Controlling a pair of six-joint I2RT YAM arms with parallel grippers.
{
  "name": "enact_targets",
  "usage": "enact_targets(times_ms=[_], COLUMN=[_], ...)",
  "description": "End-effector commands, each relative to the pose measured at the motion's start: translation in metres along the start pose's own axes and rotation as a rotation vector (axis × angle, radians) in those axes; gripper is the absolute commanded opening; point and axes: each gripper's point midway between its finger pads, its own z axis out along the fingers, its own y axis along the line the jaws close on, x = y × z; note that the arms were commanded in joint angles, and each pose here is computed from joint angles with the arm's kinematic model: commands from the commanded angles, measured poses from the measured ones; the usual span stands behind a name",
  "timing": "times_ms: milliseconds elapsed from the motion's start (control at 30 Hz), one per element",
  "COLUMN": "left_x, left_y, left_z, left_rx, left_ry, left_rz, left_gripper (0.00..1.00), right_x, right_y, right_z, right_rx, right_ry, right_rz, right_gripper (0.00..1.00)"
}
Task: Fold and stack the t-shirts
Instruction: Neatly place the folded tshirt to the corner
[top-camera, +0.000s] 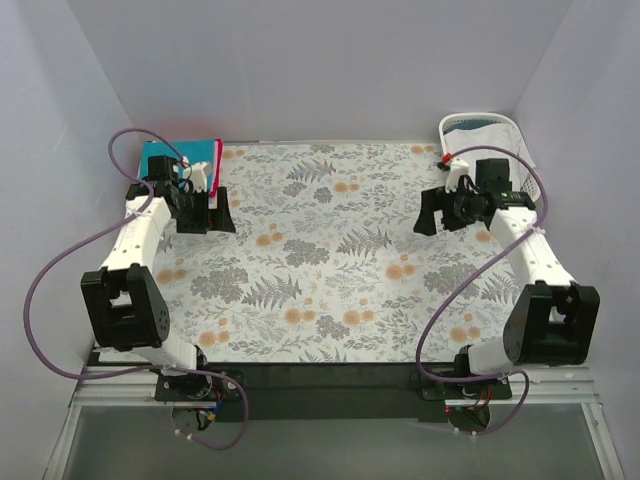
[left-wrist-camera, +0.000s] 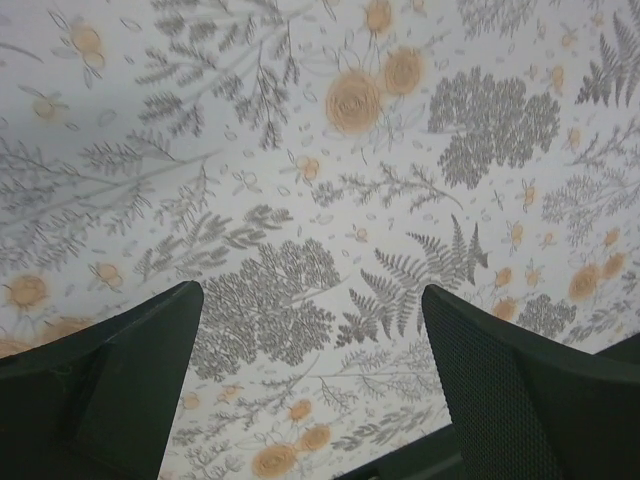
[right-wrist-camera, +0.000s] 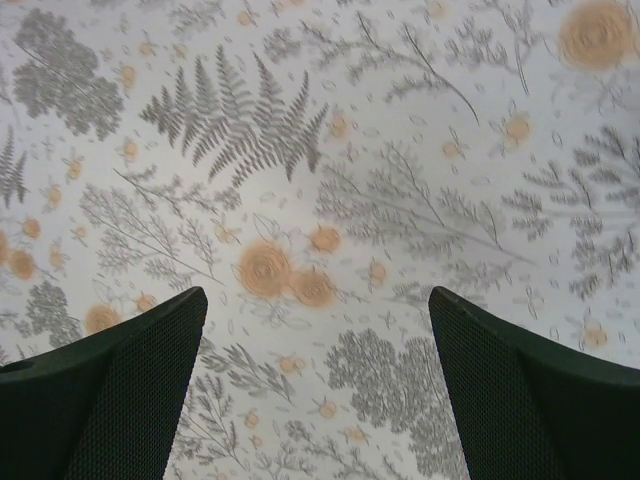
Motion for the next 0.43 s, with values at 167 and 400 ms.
enact_targets(times_ms=[167,400], left_x=[0.019,0.023], left_y=[-0.017,-0.026], left_z=[-0.013,-0.027], left_rx=[0.011,0.014], left_ry=[-0.086,-0.145], left_rz=[0.024,0.026], left_gripper=[0.92,0.92], right_x=[0.089,0.094], right_y=[0.001,0.013], right_z=[-0.035,-0.05], right_rx=[0.088,0.106], right_ry=[0.1,0.039], right_rz=[-0.001,-0.035], right_gripper=[0.98,0.98])
